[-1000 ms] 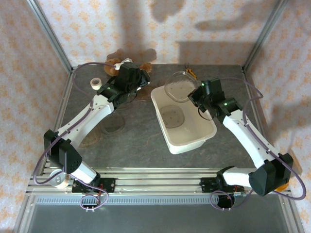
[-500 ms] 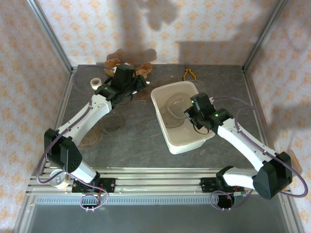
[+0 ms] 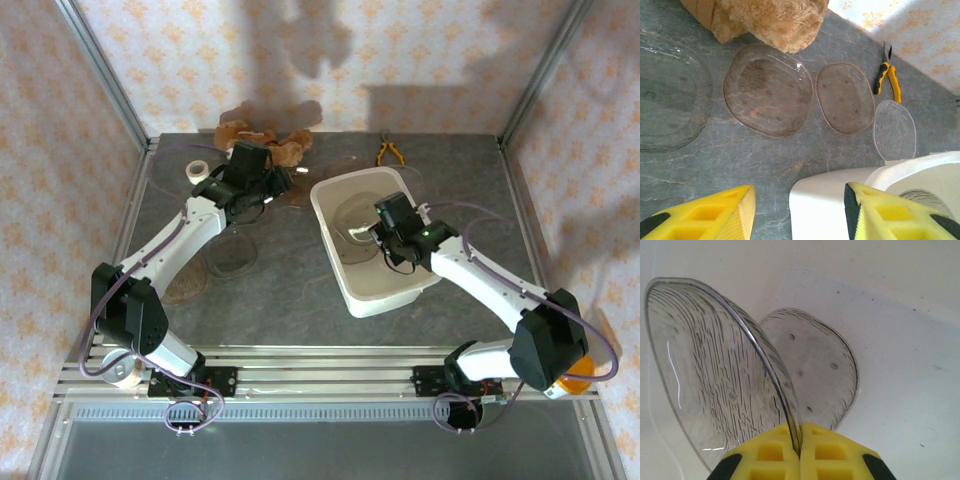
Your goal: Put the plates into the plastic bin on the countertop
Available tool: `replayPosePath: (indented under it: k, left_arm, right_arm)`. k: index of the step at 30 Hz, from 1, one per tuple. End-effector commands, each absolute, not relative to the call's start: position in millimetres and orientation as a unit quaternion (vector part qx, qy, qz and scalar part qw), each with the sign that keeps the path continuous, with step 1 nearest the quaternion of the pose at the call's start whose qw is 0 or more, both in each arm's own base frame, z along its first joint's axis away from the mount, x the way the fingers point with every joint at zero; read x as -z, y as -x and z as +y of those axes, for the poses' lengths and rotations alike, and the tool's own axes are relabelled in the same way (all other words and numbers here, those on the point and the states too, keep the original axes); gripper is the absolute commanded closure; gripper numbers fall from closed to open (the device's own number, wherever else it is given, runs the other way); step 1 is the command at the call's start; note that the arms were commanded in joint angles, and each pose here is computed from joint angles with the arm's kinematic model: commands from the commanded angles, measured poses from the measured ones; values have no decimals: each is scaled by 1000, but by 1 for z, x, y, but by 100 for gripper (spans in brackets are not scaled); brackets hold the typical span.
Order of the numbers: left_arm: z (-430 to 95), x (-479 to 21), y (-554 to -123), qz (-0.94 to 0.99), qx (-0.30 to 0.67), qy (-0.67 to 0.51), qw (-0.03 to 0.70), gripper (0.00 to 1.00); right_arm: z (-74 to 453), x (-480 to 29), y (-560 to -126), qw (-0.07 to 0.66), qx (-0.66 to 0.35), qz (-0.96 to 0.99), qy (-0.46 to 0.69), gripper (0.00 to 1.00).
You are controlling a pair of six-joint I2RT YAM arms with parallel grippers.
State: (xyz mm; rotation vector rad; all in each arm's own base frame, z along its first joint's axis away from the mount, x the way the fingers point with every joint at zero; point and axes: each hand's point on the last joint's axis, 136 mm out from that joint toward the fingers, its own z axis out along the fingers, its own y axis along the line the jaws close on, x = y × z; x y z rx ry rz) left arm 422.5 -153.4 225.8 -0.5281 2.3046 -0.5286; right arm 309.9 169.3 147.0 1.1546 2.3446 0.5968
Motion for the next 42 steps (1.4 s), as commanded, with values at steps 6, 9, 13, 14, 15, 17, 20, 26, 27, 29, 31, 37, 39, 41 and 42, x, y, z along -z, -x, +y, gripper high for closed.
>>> replayPosePath:
  k: [6, 9, 13, 14, 15, 17, 20, 26, 27, 29, 31, 37, 39, 41, 42]
  left_arm:
    - [-139, -222, -408, 900, 188, 195, 342, 49]
    - [-136, -220, -405, 901, 184, 197, 340, 49]
    - [-134, -218, -403, 903, 180, 197, 338, 49]
    - [-133, -218, -403, 903, 179, 197, 338, 49]
    - [-133, -217, -402, 903, 179, 197, 338, 49]
    - [-132, -215, -402, 903, 179, 198, 337, 49]
    - [-133, -212, -401, 903, 182, 199, 335, 49]
    - [-135, -211, -403, 903, 187, 198, 334, 49]
    - [-135, -211, -403, 903, 187, 197, 333, 49]
    - [-134, -211, -403, 904, 185, 196, 333, 49]
    - [-133, -210, -403, 905, 184, 196, 331, 49]
    - [-129, -207, -401, 907, 180, 198, 326, 49]
    - [-128, -205, -401, 907, 178, 199, 325, 49]
    - [-126, -204, -401, 907, 176, 200, 325, 49]
    - [-126, -204, -401, 908, 176, 200, 324, 49]
  right_arm:
    - [179, -128, -317, 211, -210, 836, -461, 100]
    - [183, -123, -317, 204, -209, 836, -465, 100]
    - [183, -140, -319, 226, -191, 841, -452, 100]
    - [183, -145, -320, 235, -187, 843, -447, 100]
    - [181, -151, -320, 242, -182, 843, -444, 100]
    - [180, -162, -321, 255, -180, 842, -440, 100]
    - [180, -170, -320, 260, -185, 838, -443, 100]
    - [192, -156, -318, 227, -201, 836, -458, 100]
    - [195, -152, -317, 220, -203, 835, -461, 100]
    - [197, -143, -316, 213, -201, 834, -467, 100]
    - [199, -136, -315, 207, -199, 834, -471, 100]
    - [205, -117, -316, 188, -192, 832, -485, 100]
    - [203, -112, -317, 190, -184, 833, -486, 100]
    - [202, -107, -317, 189, -179, 832, -489, 100]
    - [202, -103, -317, 187, -176, 832, -492, 100]
